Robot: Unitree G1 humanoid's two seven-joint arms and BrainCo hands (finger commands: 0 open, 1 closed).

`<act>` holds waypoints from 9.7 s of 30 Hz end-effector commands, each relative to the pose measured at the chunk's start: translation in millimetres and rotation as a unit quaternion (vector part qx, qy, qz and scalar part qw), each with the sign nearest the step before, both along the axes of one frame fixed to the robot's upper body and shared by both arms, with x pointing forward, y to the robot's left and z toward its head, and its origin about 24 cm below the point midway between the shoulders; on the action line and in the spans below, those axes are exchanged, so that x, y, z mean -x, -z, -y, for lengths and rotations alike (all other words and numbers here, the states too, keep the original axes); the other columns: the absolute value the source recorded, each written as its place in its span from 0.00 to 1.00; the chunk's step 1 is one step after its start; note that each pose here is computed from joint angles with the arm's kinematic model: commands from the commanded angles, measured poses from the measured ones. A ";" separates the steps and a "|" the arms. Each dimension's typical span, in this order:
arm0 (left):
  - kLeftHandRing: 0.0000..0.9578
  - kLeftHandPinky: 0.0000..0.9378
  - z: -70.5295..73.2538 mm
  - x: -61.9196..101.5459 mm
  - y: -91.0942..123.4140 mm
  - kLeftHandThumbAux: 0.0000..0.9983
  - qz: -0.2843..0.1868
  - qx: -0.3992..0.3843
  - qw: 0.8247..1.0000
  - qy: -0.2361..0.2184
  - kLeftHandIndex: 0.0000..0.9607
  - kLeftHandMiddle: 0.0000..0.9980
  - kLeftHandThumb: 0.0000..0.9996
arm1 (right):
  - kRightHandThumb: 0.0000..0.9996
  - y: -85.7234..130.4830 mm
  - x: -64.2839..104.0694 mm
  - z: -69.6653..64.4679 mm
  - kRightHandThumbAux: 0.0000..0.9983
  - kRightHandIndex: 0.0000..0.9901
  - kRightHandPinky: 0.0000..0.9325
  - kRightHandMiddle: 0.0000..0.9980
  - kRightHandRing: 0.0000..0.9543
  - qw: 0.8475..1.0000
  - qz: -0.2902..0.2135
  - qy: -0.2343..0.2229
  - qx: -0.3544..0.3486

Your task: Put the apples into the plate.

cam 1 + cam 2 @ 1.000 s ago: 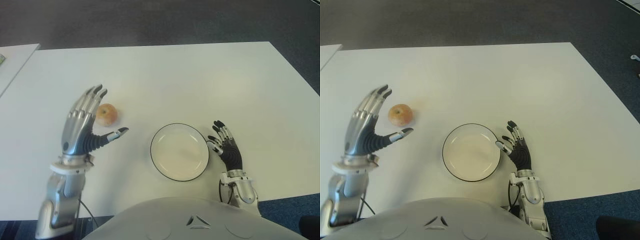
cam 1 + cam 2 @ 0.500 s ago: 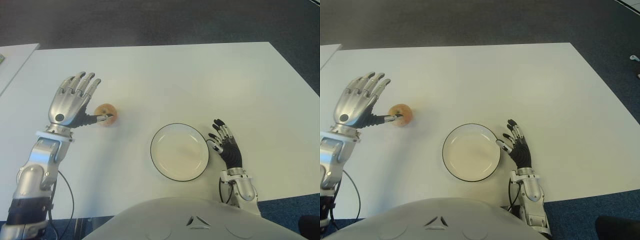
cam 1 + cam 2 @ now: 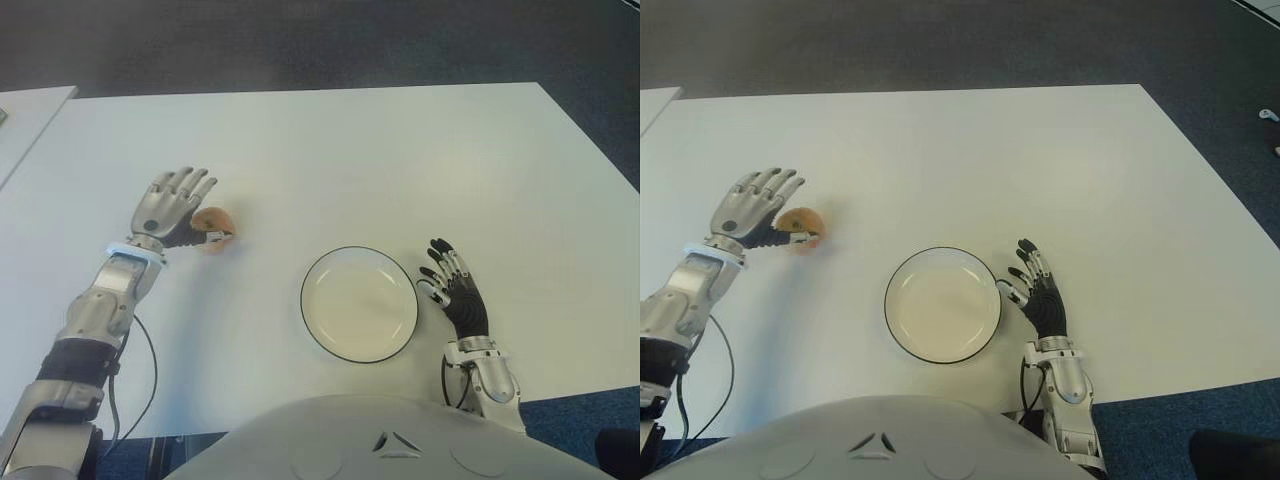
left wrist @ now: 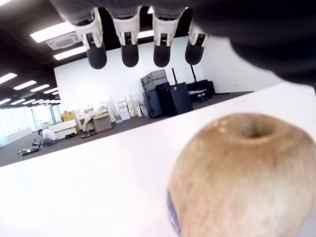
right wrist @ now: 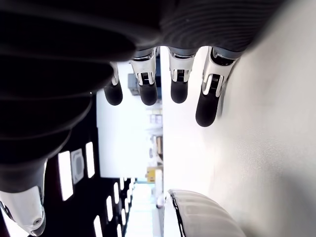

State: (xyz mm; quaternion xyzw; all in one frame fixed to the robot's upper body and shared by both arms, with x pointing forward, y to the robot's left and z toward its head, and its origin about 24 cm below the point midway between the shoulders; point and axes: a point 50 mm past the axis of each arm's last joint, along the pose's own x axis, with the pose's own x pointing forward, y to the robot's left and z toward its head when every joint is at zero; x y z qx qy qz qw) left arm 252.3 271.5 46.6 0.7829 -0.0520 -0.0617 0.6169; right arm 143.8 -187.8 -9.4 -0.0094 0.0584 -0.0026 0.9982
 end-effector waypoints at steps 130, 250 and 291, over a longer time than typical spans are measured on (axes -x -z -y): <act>0.88 0.90 179.4 58.3 -109.8 0.67 0.051 0.223 0.891 0.393 0.42 0.54 0.85 | 0.08 22.1 16.6 15.5 0.59 0.01 0.00 0.01 0.00 0.998 -0.054 0.025 -0.015; 0.00 0.00 180.6 73.5 5.7 0.25 -0.088 0.235 0.911 0.328 0.00 0.00 0.06 | 0.03 12.5 11.4 0.3 0.58 0.03 0.00 0.02 0.00 0.998 -0.031 0.010 -0.054; 0.00 0.00 164.5 76.2 -8.4 0.29 0.012 0.346 0.918 0.193 0.00 0.00 0.11 | 0.06 11.2 15.0 -3.0 0.56 0.04 0.00 0.03 0.00 0.998 -0.035 0.004 -0.052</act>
